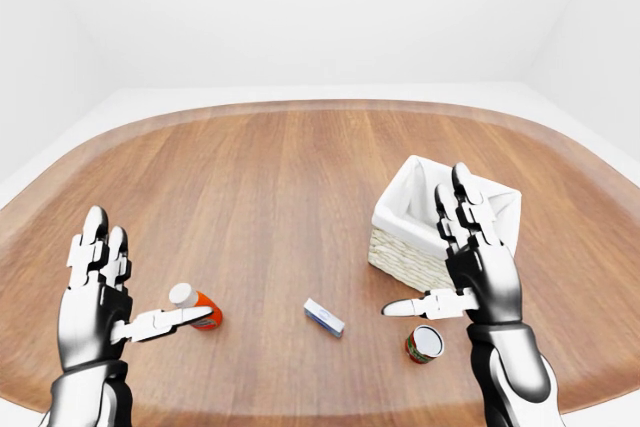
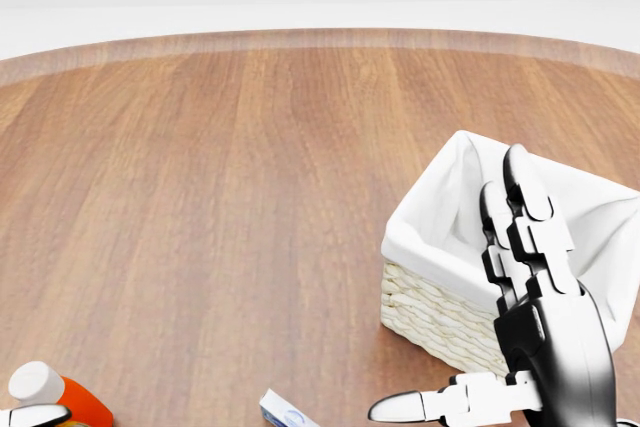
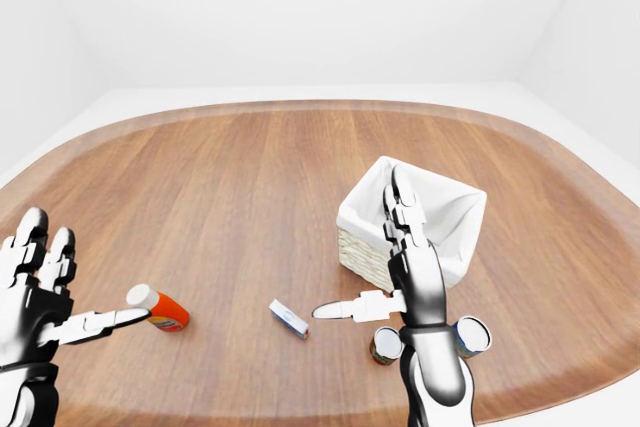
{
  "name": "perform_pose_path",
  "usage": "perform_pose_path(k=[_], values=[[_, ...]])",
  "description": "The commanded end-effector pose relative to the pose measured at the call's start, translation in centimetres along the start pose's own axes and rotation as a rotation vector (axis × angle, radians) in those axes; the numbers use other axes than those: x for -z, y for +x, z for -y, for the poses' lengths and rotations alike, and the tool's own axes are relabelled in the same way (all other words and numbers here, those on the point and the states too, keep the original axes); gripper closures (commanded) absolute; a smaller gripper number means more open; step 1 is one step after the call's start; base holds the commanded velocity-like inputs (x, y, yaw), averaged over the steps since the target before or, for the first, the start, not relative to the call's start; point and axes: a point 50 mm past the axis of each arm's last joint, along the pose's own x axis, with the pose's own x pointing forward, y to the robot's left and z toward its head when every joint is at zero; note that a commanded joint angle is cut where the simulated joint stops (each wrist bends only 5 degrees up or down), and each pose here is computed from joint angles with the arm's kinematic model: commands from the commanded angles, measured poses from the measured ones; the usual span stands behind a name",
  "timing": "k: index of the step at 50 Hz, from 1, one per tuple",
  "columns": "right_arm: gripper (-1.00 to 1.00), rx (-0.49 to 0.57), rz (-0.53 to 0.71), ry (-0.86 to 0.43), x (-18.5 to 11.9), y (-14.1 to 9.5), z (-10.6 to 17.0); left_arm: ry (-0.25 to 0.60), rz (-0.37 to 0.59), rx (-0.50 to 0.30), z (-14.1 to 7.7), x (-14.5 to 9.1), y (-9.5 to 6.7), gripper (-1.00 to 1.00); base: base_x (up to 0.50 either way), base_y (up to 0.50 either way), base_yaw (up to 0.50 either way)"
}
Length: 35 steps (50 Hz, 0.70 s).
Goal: Pick up the ketchup, and put it in the basket.
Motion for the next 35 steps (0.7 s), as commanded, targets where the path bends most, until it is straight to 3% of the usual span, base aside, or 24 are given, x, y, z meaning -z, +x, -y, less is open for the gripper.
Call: perform_pose_path(k=[1,15,35], values=[[-1.0,-0.001,-0.004,0.0,0.1,0.0,-0.1,0.019,-0.074,-0.033,-0.9,2.5,0.0,-1.0,0.0,0.0,0.0],[-1.0,-0.003,-0.01,0.0,0.2,0.0,-0.1,0.024,-0.12,-0.049,-1.0,5.1,0.1,-1.0,0.0,0.0,0.0],[-1.0,-0.006,-0.018,0.0,0.4,0.0,-0.2,-0.009,-0.301,-0.038,-0.1,9.4,-0.1,-1.0,0.0,0.0,0.0]])
